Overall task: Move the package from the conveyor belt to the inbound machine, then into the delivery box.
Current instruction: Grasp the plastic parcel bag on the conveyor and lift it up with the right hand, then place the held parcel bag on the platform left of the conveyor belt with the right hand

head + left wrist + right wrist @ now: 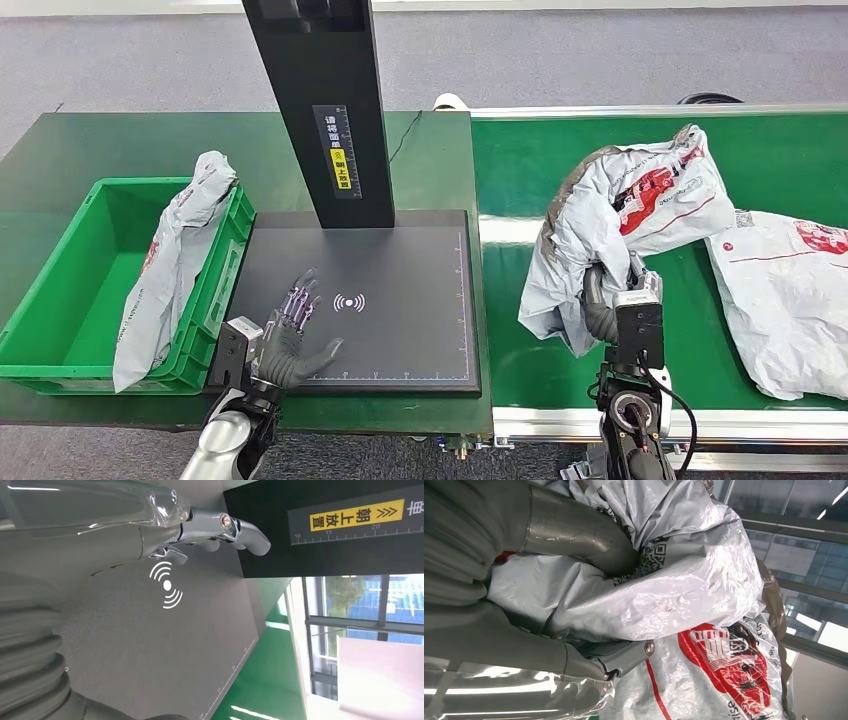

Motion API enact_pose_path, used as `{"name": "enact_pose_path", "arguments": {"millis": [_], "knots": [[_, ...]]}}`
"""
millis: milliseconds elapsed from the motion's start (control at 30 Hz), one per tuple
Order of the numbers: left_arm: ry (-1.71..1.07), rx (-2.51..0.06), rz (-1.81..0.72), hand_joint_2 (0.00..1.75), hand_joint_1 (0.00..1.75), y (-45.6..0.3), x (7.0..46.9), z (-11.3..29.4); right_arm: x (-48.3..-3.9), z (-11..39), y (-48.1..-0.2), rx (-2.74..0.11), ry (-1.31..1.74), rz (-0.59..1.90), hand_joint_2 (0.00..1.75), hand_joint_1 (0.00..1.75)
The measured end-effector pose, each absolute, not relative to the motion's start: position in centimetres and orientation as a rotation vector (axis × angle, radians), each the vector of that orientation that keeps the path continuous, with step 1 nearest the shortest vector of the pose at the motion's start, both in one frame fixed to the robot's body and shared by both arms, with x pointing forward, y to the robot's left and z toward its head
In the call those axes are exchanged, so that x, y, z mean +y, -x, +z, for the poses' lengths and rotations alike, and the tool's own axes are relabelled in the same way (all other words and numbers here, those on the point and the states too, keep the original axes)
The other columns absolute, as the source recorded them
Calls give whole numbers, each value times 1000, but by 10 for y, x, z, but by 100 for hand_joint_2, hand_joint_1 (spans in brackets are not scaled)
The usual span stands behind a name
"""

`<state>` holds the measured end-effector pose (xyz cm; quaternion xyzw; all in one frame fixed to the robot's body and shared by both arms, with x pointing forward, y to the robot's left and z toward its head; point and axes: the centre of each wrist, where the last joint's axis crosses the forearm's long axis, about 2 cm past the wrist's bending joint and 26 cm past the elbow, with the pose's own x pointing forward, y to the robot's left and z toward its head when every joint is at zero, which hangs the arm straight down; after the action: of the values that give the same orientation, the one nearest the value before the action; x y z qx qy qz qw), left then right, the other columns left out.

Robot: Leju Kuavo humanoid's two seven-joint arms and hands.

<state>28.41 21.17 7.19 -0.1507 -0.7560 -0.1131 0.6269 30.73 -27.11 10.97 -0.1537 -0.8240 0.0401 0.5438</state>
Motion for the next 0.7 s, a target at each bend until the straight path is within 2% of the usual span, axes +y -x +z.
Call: {"name": "enact_pose_path", "arguments": {"millis": [700], "knots": [[345,-1734,-259,175,0,-284,212,72,-271,110,-307,-1958,365,92,175,175]]}}
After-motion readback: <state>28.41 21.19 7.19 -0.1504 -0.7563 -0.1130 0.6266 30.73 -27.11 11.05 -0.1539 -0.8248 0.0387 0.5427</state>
